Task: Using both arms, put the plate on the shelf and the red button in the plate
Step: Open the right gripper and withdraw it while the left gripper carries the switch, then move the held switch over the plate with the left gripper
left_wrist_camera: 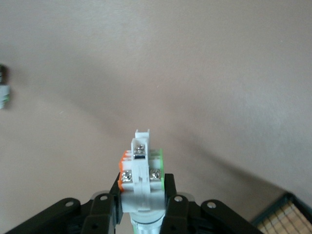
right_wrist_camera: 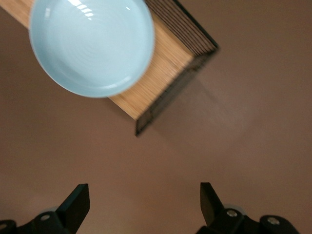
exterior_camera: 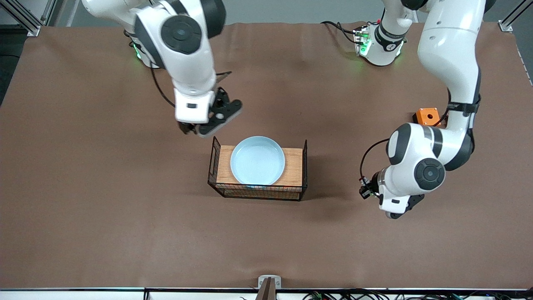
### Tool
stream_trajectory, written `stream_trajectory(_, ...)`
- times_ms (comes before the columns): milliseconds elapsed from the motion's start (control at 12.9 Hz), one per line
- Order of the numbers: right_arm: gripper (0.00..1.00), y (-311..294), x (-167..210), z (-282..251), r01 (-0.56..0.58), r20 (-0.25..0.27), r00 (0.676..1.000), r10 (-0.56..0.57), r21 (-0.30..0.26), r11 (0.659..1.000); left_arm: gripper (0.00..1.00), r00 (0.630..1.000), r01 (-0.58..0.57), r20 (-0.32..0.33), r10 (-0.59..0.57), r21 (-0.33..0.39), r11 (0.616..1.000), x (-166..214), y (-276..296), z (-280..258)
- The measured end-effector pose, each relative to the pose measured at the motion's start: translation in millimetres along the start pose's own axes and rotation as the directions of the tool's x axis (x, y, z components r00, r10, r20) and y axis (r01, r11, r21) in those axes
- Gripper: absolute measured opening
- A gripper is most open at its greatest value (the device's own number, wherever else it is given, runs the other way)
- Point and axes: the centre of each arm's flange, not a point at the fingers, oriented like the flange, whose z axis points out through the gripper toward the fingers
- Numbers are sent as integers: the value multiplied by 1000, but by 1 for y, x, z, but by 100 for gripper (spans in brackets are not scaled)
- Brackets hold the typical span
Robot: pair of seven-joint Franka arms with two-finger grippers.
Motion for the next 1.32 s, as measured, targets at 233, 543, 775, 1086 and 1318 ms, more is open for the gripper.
stream_trajectory(233,100,76,-33,-22,-187,21,982,187,9,982,34,999,-15,44,13,40,999,-21,-9,-48)
stream_trajectory(543,100,205,-84,-34,-427,19,904,427,27,904,34,996,-18,91,6,132,991,-64,-3,-92)
stream_trajectory(775,100,244,-117,-41,-510,65,859,508,28,860,34,997,-6,78,-7,175,985,-103,21,-96)
stream_trajectory(1086,100,270,-172,-69,-595,98,801,591,26,803,34,997,6,73,-22,209,978,-147,38,-117)
stream_trajectory(1318,100,281,-201,-79,-634,101,772,628,59,771,34,997,-8,76,-10,231,973,-170,43,-128)
